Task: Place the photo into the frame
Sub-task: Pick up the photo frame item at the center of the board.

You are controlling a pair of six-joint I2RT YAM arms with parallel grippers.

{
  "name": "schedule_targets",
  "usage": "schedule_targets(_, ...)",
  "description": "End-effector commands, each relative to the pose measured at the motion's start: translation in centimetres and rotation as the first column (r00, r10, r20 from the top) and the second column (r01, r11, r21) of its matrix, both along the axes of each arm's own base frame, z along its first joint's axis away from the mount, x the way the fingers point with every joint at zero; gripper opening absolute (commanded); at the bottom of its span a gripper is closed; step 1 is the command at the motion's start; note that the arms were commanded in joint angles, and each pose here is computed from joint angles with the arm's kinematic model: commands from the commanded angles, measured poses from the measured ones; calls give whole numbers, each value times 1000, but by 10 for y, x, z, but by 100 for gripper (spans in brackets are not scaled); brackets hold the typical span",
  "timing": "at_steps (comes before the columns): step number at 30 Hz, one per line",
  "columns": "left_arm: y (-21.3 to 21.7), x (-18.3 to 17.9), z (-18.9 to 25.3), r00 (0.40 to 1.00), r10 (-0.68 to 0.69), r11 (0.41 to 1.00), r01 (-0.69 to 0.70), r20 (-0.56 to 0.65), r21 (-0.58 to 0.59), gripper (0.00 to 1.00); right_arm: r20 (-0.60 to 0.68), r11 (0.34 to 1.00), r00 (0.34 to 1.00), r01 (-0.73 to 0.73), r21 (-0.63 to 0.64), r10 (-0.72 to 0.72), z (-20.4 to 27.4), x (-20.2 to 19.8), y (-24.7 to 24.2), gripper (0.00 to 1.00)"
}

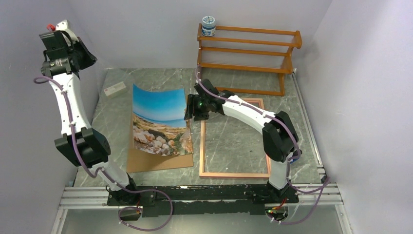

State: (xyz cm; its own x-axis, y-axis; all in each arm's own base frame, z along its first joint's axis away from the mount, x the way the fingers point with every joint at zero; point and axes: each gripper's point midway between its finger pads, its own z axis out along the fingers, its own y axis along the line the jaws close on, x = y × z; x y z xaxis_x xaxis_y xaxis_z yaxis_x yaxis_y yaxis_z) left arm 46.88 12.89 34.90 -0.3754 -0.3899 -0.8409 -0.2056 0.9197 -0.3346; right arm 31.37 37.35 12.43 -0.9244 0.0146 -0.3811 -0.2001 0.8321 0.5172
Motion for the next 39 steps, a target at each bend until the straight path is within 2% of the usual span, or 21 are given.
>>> schedule_targets(1,5,-33,68,993,42,986,-60,113,157,3,104,991,995,-17,131,4,60,7,11,54)
schedule_targets(7,6,-55,105,983,93,977,-122,161,176,3,170,972,985,-26,232,-14,94,6,15,54)
schedule_targets(15,-6,-85,157,952,87,965,-154,295,213,3,259,951,962,2,310,-86,130,11,6,55)
schedule_targets(21,-12,-97,172,938,35,947,-140,344,288,3,343,938,937,-63,340,-61,151,6,3,56)
schedule_targets(26,-32,-100,170,935,-55,960,-47,351,276,3,363,935,930,-86,345,-48,155,4,2,69)
schedule_targets(30,-60,-104,181,901,-160,970,69,403,232,2,375,933,925,-84,351,-58,157,3,-2,91)
schedule_targets(32,-76,-110,191,874,-213,968,130,436,213,3,397,927,914,-74,368,-85,163,4,-9,98)
schedule_targets(39,-118,-137,222,787,-309,950,284,534,130,3,485,889,860,-86,449,-162,199,13,-35,99)
